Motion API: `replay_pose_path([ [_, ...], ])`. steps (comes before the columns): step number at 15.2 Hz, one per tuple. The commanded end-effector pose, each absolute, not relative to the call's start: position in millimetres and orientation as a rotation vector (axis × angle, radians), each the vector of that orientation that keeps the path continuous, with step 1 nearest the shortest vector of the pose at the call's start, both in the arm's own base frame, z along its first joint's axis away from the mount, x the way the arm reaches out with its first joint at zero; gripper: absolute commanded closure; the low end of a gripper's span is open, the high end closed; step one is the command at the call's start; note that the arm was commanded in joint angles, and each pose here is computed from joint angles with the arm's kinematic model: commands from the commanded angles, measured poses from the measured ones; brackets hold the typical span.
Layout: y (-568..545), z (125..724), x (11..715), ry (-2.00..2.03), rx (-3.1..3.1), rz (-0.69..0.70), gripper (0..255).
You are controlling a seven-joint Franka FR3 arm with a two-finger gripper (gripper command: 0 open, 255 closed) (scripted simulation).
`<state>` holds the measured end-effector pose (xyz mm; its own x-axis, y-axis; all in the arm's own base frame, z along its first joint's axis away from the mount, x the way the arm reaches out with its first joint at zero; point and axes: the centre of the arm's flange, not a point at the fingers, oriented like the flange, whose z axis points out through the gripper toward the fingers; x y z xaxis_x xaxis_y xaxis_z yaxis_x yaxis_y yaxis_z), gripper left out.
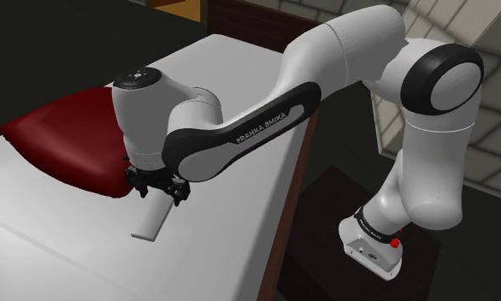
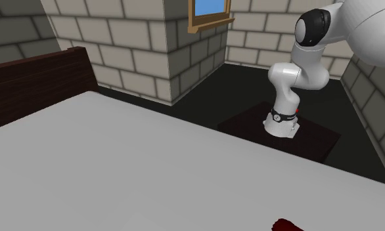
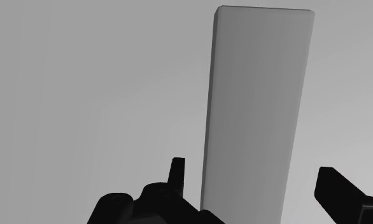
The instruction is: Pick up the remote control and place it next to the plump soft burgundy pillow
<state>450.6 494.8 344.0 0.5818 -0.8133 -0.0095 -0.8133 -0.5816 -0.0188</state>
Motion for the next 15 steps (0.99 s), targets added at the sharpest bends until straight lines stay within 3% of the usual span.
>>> replay_pose_path([
  [1, 494.1, 343.6, 451.4, 1.429, -2.775, -0.001, 0],
  [7, 493.5, 393.6, 450.7, 1.429, -2.775, -0.001, 0],
  [15, 493.5, 393.6, 450.7, 1.429, -2.775, -0.001, 0],
])
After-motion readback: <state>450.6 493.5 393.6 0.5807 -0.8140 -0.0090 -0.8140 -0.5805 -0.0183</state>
